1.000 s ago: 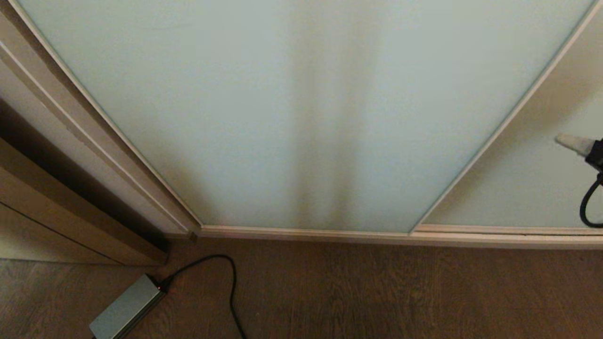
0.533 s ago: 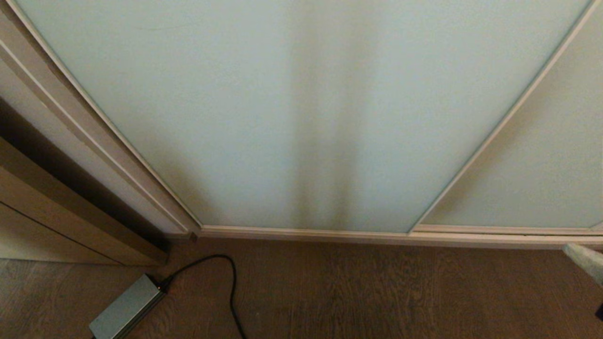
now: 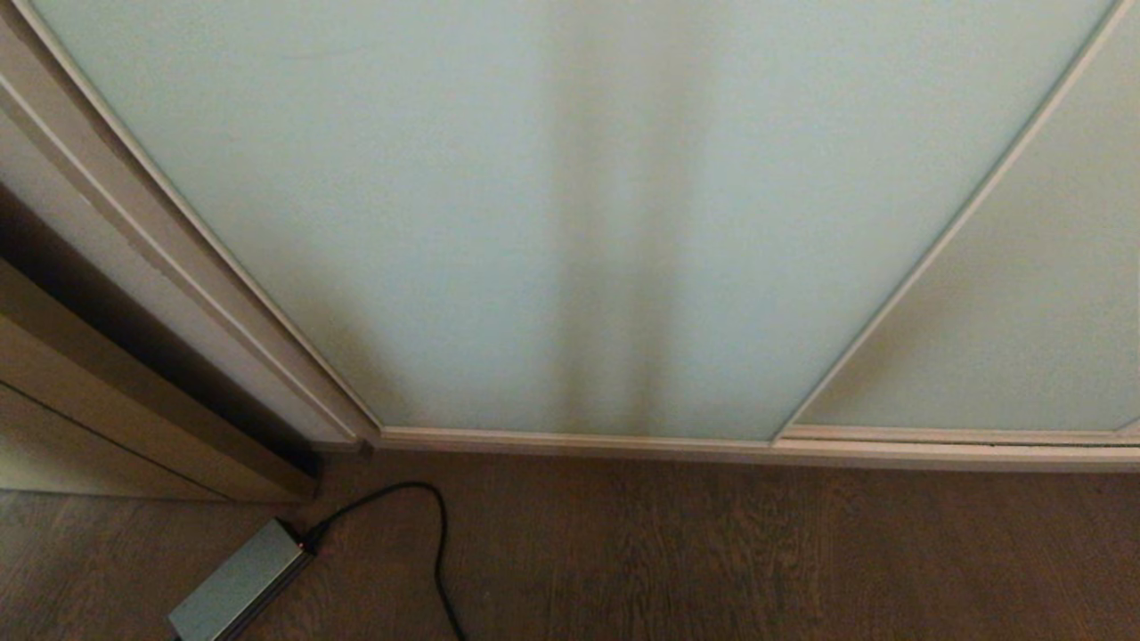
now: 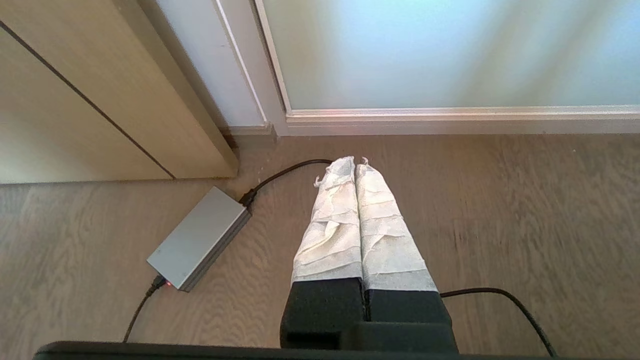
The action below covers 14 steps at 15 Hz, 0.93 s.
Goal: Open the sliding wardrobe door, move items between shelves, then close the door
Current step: Close the door
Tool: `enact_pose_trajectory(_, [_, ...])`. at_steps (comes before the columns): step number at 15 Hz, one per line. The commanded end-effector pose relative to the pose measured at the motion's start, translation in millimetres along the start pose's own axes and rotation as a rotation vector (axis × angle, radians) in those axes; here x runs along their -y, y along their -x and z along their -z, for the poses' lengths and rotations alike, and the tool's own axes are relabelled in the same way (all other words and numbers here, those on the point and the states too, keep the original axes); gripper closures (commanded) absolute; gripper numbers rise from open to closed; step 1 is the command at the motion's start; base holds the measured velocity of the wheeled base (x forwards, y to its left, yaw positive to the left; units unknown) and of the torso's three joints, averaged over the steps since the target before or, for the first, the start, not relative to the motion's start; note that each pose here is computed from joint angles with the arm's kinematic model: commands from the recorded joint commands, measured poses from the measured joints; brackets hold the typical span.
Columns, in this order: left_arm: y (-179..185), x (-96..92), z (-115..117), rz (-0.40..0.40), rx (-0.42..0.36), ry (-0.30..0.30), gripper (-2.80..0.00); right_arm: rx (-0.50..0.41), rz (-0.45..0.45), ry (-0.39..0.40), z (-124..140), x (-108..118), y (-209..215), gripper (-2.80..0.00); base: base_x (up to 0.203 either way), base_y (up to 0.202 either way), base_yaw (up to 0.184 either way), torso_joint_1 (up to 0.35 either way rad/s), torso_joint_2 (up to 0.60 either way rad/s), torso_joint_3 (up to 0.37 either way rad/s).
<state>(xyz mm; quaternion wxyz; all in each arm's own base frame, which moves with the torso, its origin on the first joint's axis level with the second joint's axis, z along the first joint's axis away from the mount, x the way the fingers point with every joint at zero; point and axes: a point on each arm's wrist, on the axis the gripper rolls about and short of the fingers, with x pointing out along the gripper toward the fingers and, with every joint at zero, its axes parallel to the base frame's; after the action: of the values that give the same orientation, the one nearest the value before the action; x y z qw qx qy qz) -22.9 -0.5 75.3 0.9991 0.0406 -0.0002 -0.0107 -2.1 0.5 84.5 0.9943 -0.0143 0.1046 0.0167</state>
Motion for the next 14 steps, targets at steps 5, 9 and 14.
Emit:
enact_pose_trajectory(5, [-0.1, 0.0, 0.0, 0.0, -0.001, 0.0, 0.0, 0.198, 0.025, 0.027, 13.6, -1.0, 17.8, 0.0, 0.0, 0.0, 0.0, 0.0, 0.0, 0.0])
enact_pose_trajectory(9, [-0.1, 0.0, 0.0, 0.0, -0.001, 0.0, 0.0, 0.204, 0.024, 0.003, 14.1, -1.0, 18.2, 0.0, 0.0, 0.0, 0.0, 0.0, 0.0, 0.0])
enact_pose_trajectory(14, [-0.1, 0.0, 0.0, 0.0, -0.001, 0.0, 0.0, 0.204, 0.034, 0.025, 14.0, -0.7, 18.2, 0.0, 0.0, 0.0, 0.0, 0.0, 0.0, 0.0])
